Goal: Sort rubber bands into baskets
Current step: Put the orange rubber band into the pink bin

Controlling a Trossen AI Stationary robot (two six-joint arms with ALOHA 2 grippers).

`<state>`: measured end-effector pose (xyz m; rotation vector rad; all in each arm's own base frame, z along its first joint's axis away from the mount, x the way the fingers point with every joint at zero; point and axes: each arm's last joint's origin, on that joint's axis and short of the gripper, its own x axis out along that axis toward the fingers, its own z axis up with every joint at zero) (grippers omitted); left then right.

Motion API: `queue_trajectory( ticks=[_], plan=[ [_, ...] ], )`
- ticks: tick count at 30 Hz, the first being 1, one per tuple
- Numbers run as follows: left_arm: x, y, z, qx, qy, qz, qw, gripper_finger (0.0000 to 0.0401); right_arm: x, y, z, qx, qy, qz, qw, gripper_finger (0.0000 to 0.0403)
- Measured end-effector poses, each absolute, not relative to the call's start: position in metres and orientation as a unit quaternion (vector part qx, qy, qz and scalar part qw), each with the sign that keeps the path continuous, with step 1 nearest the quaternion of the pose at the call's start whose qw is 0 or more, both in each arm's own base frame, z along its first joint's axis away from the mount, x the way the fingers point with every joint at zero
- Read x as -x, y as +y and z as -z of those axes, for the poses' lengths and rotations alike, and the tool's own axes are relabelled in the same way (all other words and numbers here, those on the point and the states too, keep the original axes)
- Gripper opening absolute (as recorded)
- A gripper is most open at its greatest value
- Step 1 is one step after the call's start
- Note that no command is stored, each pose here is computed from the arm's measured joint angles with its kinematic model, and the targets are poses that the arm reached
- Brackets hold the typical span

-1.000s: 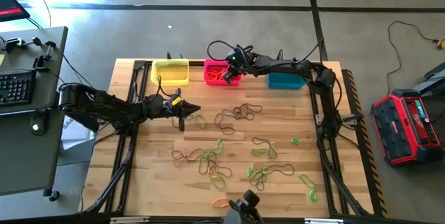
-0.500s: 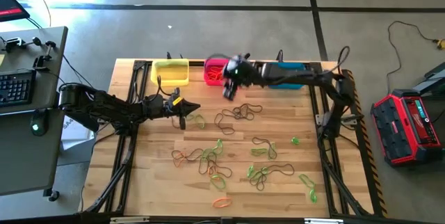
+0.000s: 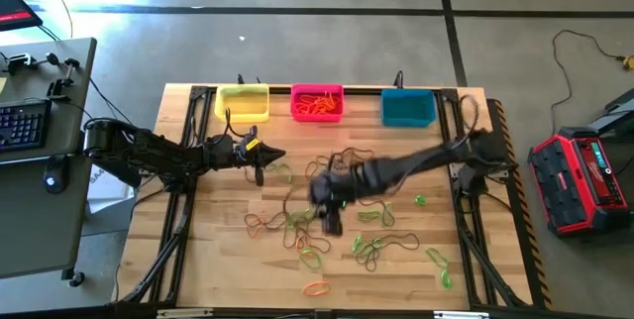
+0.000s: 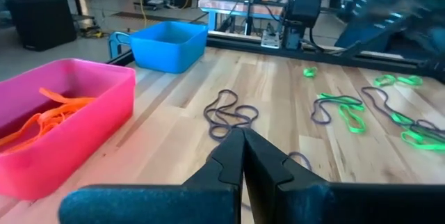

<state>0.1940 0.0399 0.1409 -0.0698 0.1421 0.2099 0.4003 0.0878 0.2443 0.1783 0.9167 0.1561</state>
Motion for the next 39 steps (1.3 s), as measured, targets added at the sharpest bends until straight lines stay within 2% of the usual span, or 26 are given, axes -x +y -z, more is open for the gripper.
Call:
queue_trajectory(
  ticks=[5,16,23,32,39],
  plan=[
    [-0.194,0.04,-0.142,0.019,0.068,-0.103,0.992,0.0,-0.416,0.117,-0.214,-0.095,0.428,-0.096,0.894,0.0155],
    [-0.194,0.04,-0.141,0.024,0.071,-0.104,0.992,0.0,-0.43,0.121,-0.155,-0.077,0.473,-0.092,0.873,0.0155],
    [-0.193,0.041,-0.136,0.021,0.098,-0.119,0.988,0.0,-0.433,0.122,-0.145,-0.063,0.475,-0.097,0.872,0.0153],
    [-0.193,0.041,-0.135,0.028,0.104,-0.128,0.986,0.0,-0.436,0.123,-0.141,-0.046,0.466,-0.109,0.877,0.0118],
    [-0.193,0.041,-0.135,0.033,0.103,-0.131,0.985,0.0,-0.441,0.124,-0.124,-0.039,0.462,-0.113,0.879,0.0114]
  ],
)
